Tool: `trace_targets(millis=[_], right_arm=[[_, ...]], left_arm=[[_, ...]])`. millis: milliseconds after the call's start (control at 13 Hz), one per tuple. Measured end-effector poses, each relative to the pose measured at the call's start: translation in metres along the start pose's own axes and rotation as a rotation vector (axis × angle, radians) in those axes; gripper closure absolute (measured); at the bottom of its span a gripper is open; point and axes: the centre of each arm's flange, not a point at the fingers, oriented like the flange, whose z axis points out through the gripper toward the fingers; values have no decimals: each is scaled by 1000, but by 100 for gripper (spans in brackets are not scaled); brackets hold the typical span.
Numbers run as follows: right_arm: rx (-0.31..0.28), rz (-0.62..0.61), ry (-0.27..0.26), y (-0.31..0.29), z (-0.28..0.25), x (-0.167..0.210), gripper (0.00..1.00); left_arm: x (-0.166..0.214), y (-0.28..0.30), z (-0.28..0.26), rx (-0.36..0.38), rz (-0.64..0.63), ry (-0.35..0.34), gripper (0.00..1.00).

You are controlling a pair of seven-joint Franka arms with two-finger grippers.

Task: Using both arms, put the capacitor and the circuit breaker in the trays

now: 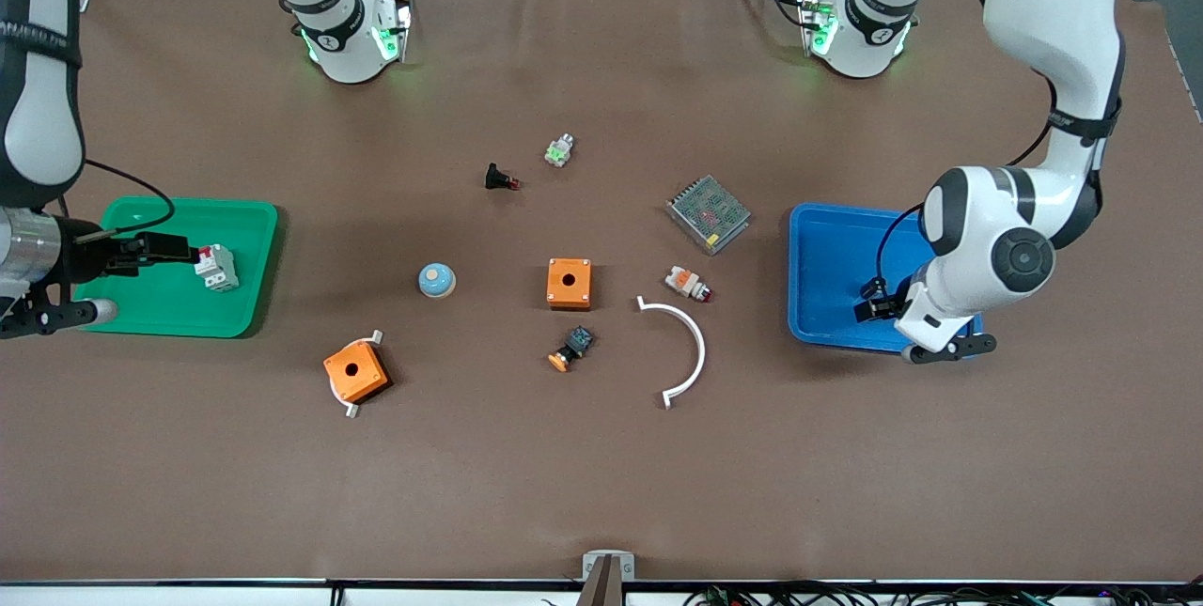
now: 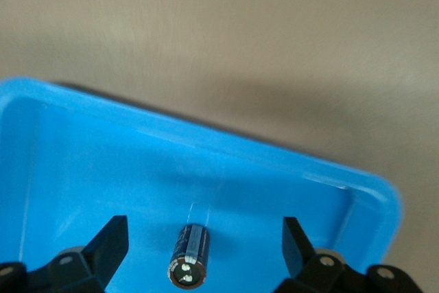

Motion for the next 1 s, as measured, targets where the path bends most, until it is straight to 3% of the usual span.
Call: trace_targets(millis=[308, 462, 846, 1000], right_arm=[[4, 108, 69, -66, -50, -32, 0], [6, 125, 101, -74, -67, -51, 0], [-70, 188, 183, -98, -98, -97, 0], [-74, 182, 204, -108, -104, -104, 0]], left_arm=[[13, 9, -99, -56, 11, 163, 0], [15, 10, -142, -38, 40, 223, 0], [19, 8, -231, 56, 96, 208, 0], [19, -1, -259, 93, 96, 203, 0]])
